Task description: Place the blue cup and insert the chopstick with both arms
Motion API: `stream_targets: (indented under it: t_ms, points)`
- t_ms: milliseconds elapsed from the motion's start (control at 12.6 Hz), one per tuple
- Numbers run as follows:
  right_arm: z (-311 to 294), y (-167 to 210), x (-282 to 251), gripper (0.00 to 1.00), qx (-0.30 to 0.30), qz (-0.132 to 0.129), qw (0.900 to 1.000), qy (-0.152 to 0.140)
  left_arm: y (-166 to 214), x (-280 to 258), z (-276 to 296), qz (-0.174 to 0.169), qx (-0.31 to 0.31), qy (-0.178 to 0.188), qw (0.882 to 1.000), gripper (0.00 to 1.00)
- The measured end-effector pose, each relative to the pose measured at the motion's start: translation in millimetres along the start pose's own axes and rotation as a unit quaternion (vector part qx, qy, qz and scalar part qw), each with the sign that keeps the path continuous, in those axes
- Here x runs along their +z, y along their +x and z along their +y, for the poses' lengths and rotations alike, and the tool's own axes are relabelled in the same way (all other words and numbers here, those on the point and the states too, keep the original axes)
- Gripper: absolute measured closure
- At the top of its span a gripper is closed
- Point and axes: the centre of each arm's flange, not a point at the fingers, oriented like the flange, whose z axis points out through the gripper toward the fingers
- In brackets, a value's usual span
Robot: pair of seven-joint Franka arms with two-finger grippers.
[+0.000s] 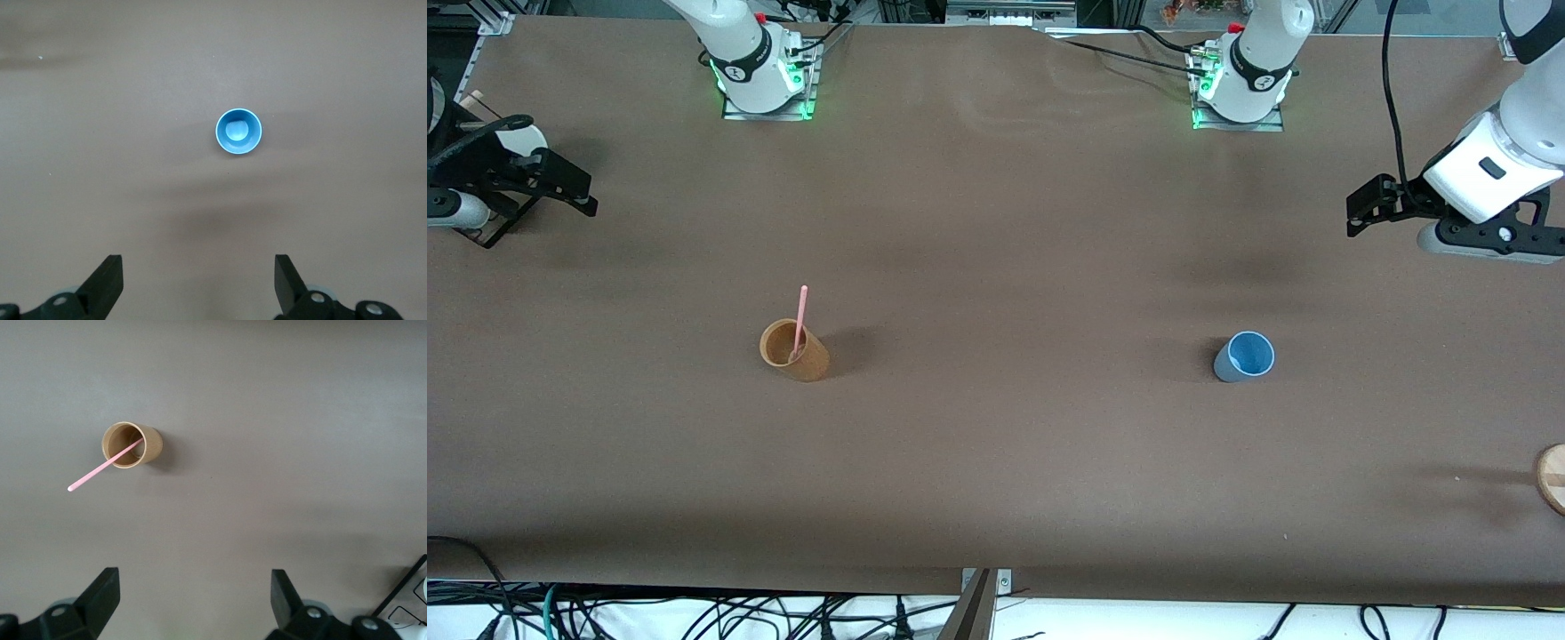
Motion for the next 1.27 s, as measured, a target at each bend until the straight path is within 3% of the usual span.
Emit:
stream_targets:
  t_ms: [1034,1273]
  points:
    - [0.0,0.5,0.0,0.00,0.000,0.001,1.000,0.000,13.4,28.5,-1.5,-0.026,0.000,-0.002,1.000,0.00]
    - [-0.2,2.7,6.9,0.00,0.000,-0.005,1.000,0.000,29.7,57.1,-13.8,-0.034,-0.010,-0.005,0.999,0.00]
